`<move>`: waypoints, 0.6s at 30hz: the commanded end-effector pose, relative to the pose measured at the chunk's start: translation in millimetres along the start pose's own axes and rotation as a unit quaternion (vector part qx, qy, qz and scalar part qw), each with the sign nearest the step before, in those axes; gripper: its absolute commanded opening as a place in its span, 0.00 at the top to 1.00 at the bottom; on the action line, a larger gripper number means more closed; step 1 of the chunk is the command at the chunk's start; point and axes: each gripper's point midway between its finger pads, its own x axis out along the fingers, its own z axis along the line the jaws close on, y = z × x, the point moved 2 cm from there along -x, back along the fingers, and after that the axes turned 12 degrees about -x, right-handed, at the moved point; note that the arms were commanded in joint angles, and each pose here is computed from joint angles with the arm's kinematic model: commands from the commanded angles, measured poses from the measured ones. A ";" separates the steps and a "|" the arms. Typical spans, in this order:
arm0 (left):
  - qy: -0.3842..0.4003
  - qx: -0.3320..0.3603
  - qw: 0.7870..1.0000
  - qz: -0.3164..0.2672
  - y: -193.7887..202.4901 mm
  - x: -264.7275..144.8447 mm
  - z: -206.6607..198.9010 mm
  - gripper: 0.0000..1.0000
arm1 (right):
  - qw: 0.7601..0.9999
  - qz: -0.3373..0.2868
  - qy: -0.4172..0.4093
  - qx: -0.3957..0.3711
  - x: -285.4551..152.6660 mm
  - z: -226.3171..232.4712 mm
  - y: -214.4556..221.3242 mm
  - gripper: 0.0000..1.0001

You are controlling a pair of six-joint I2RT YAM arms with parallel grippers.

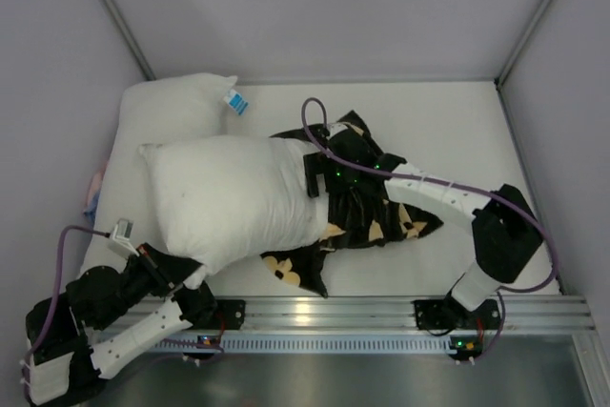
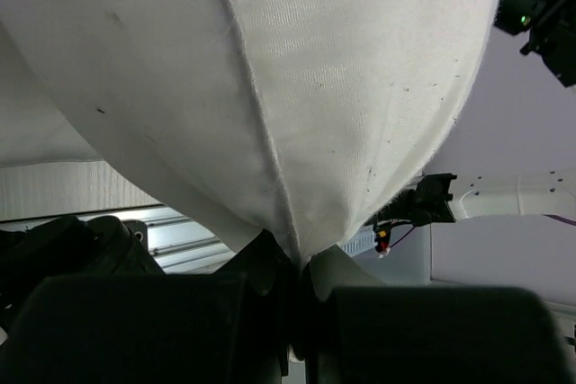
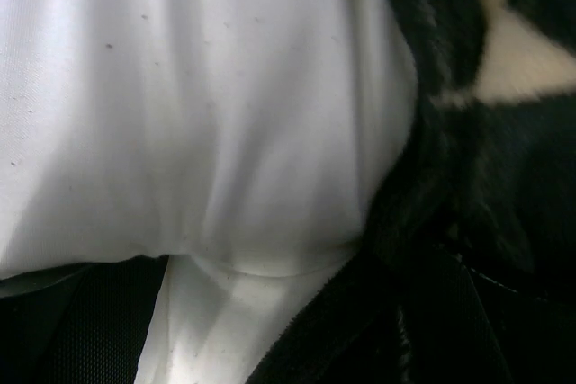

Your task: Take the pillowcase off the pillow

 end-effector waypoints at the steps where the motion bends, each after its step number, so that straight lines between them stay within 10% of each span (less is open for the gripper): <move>1: 0.009 -0.005 1.000 0.021 10.3 4.1 -6.0 1.00 | 0.997 -0.068 0.019 0.009 25.4 -9.8 -64.8 0.01; 7: 0.012 0.004 1.000 0.019 10.4 1.3 -6.6 1.00 | 0.994 -0.108 0.027 -0.008 -30.5 -2.4 -88.4 0.01; 18: 0.003 0.006 1.000 0.013 10.2 5.6 -3.2 1.00 | 0.993 -0.087 0.085 0.004 -110.3 -47.5 39.9 0.00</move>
